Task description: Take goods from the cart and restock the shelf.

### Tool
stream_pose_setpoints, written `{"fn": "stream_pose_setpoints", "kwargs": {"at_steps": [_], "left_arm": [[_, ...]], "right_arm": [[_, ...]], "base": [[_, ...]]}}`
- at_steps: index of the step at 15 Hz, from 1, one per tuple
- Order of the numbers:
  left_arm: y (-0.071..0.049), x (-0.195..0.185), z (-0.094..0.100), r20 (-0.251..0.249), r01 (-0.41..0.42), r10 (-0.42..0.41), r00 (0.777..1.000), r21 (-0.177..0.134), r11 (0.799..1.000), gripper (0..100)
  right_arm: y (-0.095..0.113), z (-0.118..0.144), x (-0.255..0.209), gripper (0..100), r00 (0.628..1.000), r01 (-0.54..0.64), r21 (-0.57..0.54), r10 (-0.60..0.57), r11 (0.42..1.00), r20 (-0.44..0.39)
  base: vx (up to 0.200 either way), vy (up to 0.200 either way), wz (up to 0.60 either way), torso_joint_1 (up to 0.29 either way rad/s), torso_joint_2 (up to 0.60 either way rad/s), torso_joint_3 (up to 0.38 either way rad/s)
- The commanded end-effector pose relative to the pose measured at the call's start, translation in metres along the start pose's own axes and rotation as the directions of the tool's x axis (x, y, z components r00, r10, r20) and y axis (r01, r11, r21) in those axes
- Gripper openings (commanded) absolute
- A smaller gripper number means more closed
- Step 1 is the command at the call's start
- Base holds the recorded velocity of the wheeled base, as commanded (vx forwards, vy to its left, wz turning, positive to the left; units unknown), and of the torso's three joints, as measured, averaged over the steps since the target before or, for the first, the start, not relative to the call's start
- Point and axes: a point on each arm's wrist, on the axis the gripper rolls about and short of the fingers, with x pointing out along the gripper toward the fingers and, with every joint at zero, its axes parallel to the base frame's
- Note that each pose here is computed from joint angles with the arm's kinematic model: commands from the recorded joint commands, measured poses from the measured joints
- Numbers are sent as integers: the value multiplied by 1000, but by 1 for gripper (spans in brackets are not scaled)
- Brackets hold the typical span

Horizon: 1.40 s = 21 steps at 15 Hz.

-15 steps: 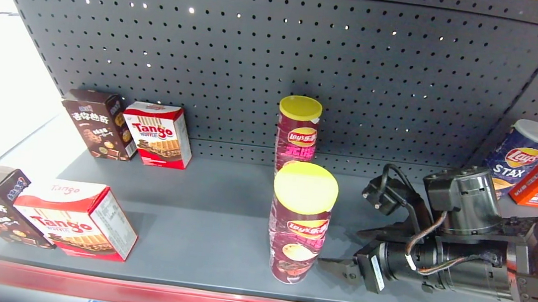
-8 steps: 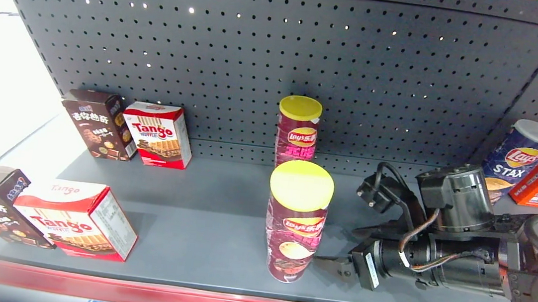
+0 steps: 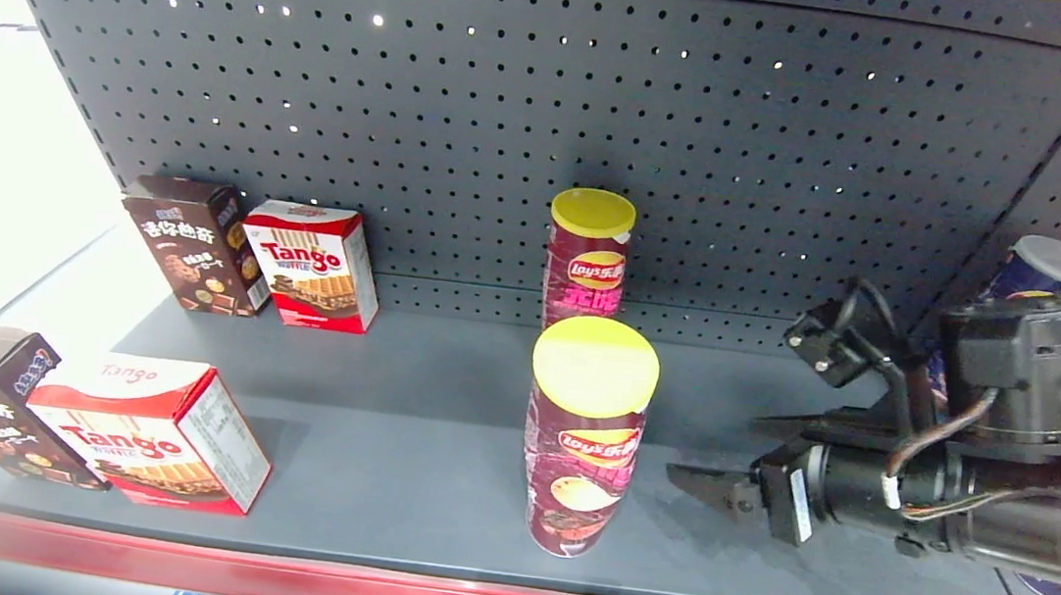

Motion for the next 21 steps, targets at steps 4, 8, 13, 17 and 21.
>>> {"fn": "stream_pose_setpoints", "kwargs": {"at_steps": [4,8,13,17,21], "left_arm": [[0,0,0,-1,2,-2,1000,0,1000,100],[0,0,0,-1,2,-2,1000,-1,1000,100],[0,0,0,-3,-1,1,1000,-1,1000,100],[0,0,0,-3,-3,3,1000,-1,1000,100],[0,0,0,-1,-4,4,1000,-1,1000,100]], "right_arm": [[7,-40,-126,100,969,11,-22,-5,1000,247],[9,-105,-172,100,943,26,-22,-17,999,333],[10,-202,-181,100,943,68,-4,-63,998,327],[11,-239,-190,100,867,122,51,-131,991,481],[14,-242,-188,100,858,258,118,-283,959,429]], "base": [[0,0,0,0,0,0],[0,0,0,0,0,0],[0,0,0,0,0,0],[0,0,0,0,0,0],[0,0,0,0,0,0]]}}
